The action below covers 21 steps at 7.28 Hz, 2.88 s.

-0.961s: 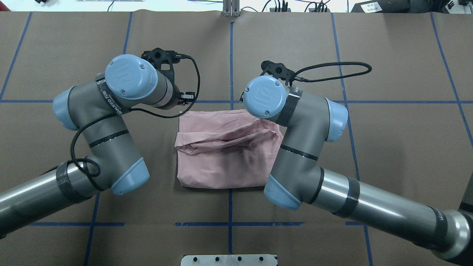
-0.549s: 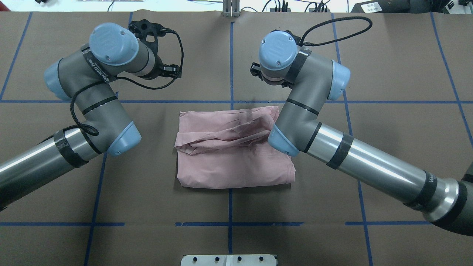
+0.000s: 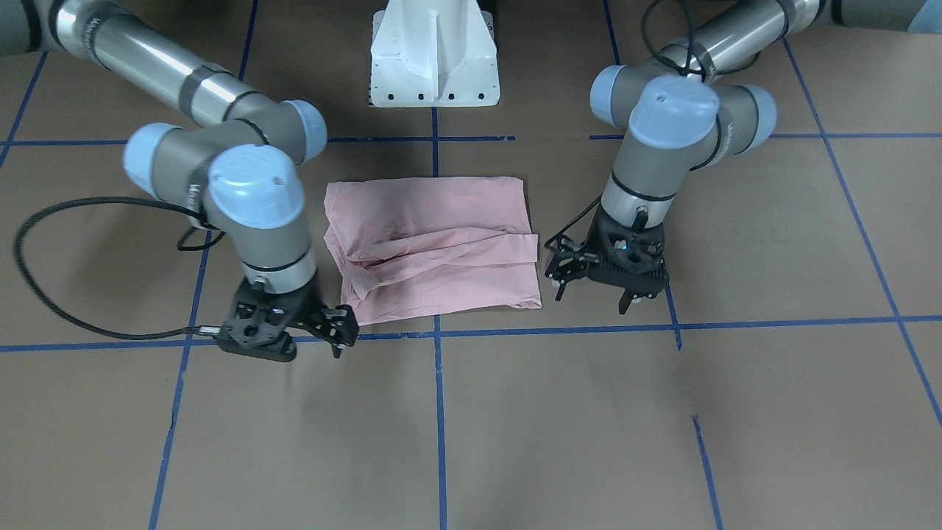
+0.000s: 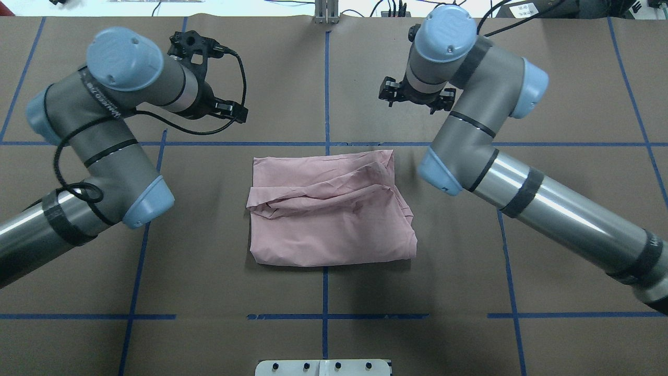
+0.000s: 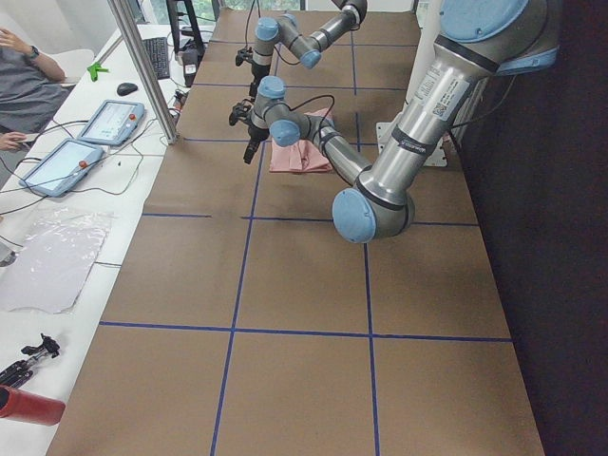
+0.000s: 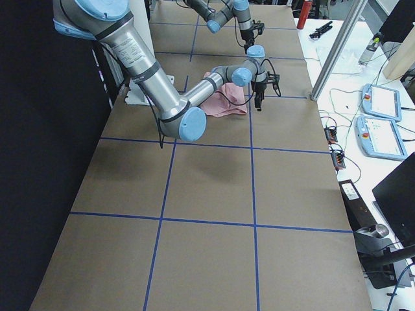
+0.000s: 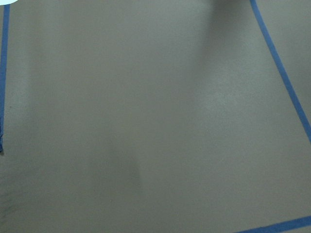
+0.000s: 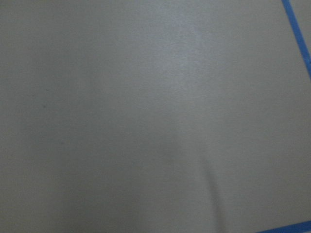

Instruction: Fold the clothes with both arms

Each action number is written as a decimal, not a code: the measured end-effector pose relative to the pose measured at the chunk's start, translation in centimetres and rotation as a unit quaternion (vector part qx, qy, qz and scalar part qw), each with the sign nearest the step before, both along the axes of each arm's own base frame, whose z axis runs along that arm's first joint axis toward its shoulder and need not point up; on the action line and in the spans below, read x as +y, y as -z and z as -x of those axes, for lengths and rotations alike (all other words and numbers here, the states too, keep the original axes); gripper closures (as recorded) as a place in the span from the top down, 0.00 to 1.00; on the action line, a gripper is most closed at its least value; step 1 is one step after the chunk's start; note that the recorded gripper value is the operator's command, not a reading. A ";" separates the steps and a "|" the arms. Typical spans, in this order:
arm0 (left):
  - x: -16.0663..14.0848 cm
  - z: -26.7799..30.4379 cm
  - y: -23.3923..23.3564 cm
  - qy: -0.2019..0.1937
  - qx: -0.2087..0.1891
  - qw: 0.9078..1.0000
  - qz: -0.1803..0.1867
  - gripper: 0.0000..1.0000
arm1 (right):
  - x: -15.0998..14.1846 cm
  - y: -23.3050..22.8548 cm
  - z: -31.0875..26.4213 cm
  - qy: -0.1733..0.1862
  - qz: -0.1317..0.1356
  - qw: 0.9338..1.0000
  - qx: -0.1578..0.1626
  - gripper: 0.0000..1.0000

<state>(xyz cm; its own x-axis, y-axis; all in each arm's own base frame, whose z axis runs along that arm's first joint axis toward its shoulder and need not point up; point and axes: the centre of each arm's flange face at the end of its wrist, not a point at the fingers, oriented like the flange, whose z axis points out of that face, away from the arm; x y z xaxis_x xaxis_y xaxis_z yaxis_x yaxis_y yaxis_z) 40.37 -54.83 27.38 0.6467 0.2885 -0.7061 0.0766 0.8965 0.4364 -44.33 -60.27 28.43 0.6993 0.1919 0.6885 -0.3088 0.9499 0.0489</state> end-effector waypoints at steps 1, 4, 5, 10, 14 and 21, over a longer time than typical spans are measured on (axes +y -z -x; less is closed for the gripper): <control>1.3 2.5 -0.5 -0.016 -0.001 1.000 -0.018 0.99 | 0.6 -2.1 -4.1 0.027 -0.015 1.000 -0.002 1.00; 0.8 15.0 -6.0 -0.059 -0.052 0.994 -0.075 1.00 | 0.9 -13.6 -21.4 0.130 -0.059 0.990 0.016 1.00; -0.2 21.2 -9.3 -0.075 -0.082 0.989 -0.101 1.00 | 1.4 -18.6 -28.5 0.157 -0.072 0.985 0.028 1.00; 2.4 38.8 -29.2 -0.101 -0.100 0.990 -0.019 1.00 | 11.7 -36.5 -45.9 0.168 -0.018 0.984 0.051 1.00; 4.6 46.2 -35.3 -0.066 -0.064 0.991 0.097 1.00 | 14.6 -36.8 -49.4 0.137 0.028 0.990 -0.004 1.00; 7.6 48.9 -37.6 -0.062 -0.064 0.987 0.132 1.00 | 16.6 -38.7 -50.6 0.126 0.050 0.990 0.032 1.00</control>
<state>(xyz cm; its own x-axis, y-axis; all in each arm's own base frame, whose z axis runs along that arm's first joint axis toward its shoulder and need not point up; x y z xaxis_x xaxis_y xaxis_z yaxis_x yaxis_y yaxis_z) -8.57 -47.26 64.94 0.7069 0.1867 -0.6822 -0.0808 0.9795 0.1844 6.26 -43.67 67.08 0.7759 0.0714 0.6268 -0.0609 0.9974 -0.0383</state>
